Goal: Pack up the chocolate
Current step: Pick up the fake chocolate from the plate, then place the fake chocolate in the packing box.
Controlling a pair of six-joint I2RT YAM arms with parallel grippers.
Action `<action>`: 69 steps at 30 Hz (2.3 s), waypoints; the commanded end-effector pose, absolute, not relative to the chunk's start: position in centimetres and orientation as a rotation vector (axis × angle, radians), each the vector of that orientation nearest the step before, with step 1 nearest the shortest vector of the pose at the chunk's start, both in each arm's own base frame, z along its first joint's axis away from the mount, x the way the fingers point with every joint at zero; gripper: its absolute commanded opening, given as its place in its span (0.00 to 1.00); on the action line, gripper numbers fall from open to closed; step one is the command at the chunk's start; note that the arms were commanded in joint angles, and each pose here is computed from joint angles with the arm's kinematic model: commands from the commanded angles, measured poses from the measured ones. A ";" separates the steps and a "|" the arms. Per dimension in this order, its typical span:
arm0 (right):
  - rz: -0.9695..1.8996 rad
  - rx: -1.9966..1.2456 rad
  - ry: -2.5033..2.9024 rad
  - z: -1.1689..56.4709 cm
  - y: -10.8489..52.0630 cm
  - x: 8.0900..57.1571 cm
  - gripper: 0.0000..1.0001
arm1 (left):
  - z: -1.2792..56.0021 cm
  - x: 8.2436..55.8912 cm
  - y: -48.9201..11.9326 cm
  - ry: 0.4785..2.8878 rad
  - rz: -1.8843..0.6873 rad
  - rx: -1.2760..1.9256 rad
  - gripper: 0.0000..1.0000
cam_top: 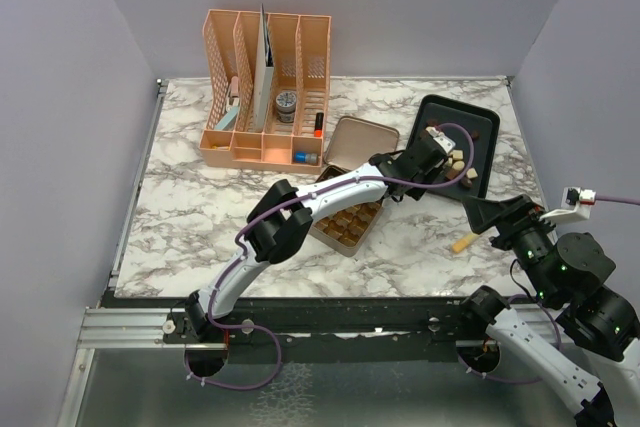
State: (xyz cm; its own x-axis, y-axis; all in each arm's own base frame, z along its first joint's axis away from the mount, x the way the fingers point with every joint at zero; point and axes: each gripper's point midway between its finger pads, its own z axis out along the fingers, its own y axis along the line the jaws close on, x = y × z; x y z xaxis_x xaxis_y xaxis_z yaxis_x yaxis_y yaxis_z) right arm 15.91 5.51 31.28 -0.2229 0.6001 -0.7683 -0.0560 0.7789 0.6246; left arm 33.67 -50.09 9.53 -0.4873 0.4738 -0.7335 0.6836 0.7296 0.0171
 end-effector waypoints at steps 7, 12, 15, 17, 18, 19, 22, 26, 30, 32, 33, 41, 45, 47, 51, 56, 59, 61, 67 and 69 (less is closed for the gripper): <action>0.627 0.454 1.694 31.1 4.9 15.7 0.88 | 11.5 33.3 -50.8 2.133 -0.403 0.858 0.36; 0.630 0.456 1.695 31.0 4.9 15.7 0.88 | 13.0 32.7 -50.0 2.128 -0.421 0.843 0.35; 0.633 0.452 1.700 31.0 5.1 15.7 0.88 | 14.0 32.3 -49.5 2.126 -0.433 0.831 0.34; 0.631 0.454 1.706 30.8 5.1 15.7 0.88 | 14.6 32.1 -49.1 2.122 -0.444 0.821 0.34; 0.633 0.456 1.707 30.8 5.1 15.7 0.88 | 14.8 31.9 -48.9 2.121 -0.448 0.818 0.33; 0.634 0.457 1.706 30.7 5.1 15.6 0.88 | 15.1 31.8 -48.8 2.120 -0.453 0.814 0.33; 0.638 0.460 1.697 30.8 5.0 15.6 0.88 | 16.3 31.6 -48.5 2.105 -0.473 0.802 0.33; 0.631 0.456 1.700 30.8 4.9 15.6 0.88 | 17.8 31.5 -48.1 2.083 -0.484 0.793 0.33; 0.624 0.456 1.699 30.9 4.7 15.5 0.88 | 19.2 31.1 -47.1 2.076 -0.501 0.768 0.33; 0.623 0.459 1.694 31.0 4.6 15.4 0.88 | 19.6 31.0 -46.2 2.086 -0.496 0.753 0.33; 0.624 0.460 1.691 31.0 4.6 15.4 0.88 | 19.7 30.8 -45.8 2.092 -0.491 0.747 0.33; 0.612 0.458 1.692 30.9 4.6 15.6 0.88 | 20.4 28.8 -40.9 2.132 -0.419 0.741 0.33; 0.590 0.456 1.688 31.3 4.3 15.7 0.88 | 20.5 27.5 -38.0 2.154 -0.384 0.730 0.33; 0.579 0.456 1.689 31.4 4.1 15.7 0.88 | 20.4 26.7 -36.7 2.165 -0.378 0.725 0.33; 0.560 0.458 1.709 30.7 4.0 15.7 0.88 | 20.4 25.3 -34.4 2.193 -0.366 0.714 0.34; 0.553 0.470 1.722 29.8 3.9 15.6 0.88 | 19.5 24.0 -32.2 2.228 -0.338 0.711 0.34; 0.556 0.473 1.729 29.5 4.0 15.6 0.88 | 18.9 23.4 -31.4 2.245 -0.337 0.713 0.34; 0.560 0.472 1.740 29.2 4.2 15.6 0.88 | 18.6 23.0 -31.4 2.255 -0.350 0.720 0.34; 0.561 0.447 1.786 28.3 4.8 15.5 0.88 | 18.4 22.7 -31.4 2.265 -0.362 0.740 0.34; 0.556 0.439 1.810 27.9 5.0 15.5 0.88 | 18.3 22.4 -31.6 2.274 -0.378 0.757 0.34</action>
